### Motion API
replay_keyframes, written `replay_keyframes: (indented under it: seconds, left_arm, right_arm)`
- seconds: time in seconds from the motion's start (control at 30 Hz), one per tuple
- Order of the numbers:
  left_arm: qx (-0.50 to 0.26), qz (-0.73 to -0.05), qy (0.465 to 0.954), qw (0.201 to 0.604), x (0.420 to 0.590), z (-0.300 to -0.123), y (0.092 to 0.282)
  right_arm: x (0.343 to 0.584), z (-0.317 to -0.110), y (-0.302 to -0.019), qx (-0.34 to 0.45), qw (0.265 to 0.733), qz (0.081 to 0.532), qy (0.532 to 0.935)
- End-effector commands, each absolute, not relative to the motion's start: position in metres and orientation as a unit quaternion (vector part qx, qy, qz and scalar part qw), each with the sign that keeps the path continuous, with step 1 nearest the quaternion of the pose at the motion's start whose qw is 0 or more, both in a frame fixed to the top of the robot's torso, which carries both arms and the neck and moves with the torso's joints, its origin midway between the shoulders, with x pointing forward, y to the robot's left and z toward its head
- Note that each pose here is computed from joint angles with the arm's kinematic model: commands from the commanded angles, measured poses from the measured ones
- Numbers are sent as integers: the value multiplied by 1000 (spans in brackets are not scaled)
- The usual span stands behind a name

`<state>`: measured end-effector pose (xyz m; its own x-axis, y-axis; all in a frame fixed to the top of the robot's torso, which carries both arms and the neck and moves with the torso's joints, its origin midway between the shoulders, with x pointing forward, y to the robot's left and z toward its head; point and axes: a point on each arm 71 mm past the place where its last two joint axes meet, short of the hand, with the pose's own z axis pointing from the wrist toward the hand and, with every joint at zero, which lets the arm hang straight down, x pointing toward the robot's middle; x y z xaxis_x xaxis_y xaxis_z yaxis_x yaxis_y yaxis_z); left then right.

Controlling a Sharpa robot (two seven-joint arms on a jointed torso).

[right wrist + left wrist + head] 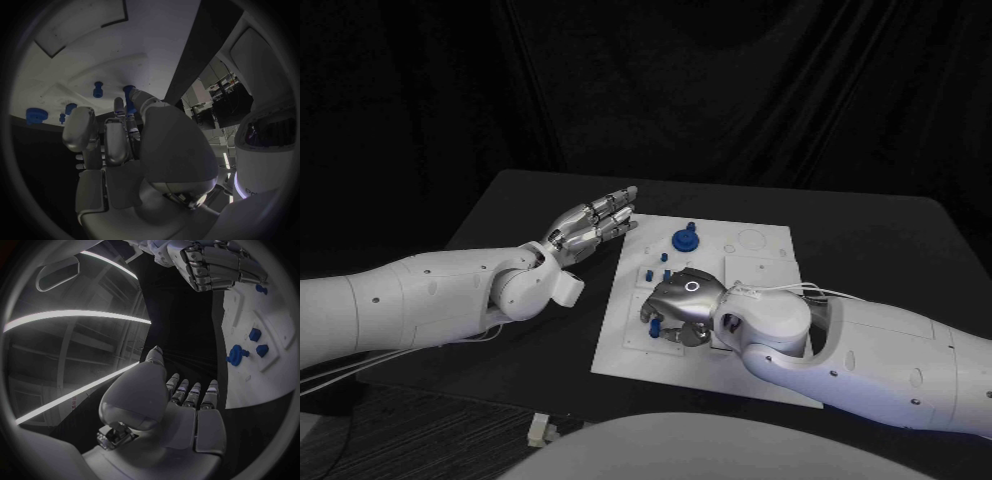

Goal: Assemble the parts on the task board

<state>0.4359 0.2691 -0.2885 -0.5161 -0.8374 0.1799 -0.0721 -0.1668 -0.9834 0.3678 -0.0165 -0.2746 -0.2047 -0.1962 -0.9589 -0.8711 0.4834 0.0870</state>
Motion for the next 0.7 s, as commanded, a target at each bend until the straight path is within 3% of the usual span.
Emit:
replay_keyframes:
  seconds: [0.03,0.47,0.7]
  left_arm:
    - [-386,-677,550,299,436,-284,269]
    - [-387,-677,550,299,435,-284,269]
    - [-386,-677,548,303,435,-284,269]
  right_arm:
    - [368,-276,-19,-379,504,332,702]
    - [369,-268,-31,-354,530,363,680]
    - [372,-224,-59,-315,595,434,598]
